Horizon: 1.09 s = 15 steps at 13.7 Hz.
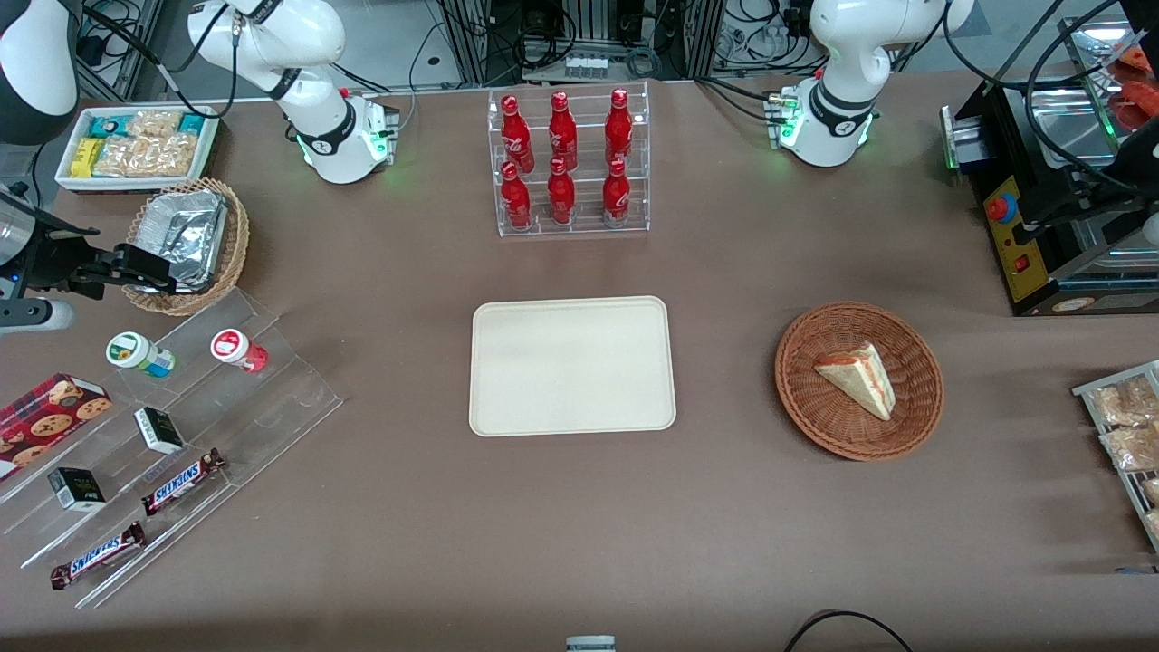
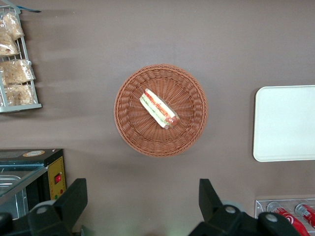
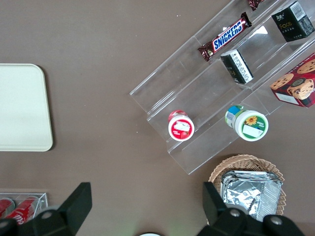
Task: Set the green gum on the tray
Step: 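Move the right gripper down over the green gum jar on the display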
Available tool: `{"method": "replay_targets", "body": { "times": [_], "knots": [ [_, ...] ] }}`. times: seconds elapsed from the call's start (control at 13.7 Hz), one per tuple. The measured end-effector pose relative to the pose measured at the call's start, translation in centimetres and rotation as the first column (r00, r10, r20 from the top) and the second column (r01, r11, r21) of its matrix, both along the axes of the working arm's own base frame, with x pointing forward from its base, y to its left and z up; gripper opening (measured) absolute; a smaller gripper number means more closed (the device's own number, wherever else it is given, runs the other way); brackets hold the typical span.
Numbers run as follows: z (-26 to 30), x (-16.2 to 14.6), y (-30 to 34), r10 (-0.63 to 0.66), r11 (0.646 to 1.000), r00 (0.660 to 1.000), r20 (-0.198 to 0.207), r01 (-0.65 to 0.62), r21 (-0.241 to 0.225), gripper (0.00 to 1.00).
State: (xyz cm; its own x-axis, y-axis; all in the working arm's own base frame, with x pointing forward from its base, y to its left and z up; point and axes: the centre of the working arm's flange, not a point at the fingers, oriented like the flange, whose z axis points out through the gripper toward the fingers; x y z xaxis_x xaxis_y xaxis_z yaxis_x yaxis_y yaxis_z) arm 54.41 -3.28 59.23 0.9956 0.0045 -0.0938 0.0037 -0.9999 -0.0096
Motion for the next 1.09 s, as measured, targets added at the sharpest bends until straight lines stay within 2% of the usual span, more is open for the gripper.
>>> {"method": "replay_targets", "body": {
  "times": [0.36,0.66,0.95,1.09],
  "knots": [
    [-0.4,-0.1,-0.1,0.007,1.0,1.0,-0.019,-0.007,0.002,1.0],
    [-2.9,0.1,-1.6,0.094,0.995,0.995,-0.045,-0.094,0.017,1.0],
    [-7.1,0.3,-6.7,0.201,0.979,0.98,-0.013,-0.2,0.031,1.0],
    [-8.2,0.0,-9.4,0.294,0.955,0.956,0.005,-0.293,0.038,1.0]
  ]
}}
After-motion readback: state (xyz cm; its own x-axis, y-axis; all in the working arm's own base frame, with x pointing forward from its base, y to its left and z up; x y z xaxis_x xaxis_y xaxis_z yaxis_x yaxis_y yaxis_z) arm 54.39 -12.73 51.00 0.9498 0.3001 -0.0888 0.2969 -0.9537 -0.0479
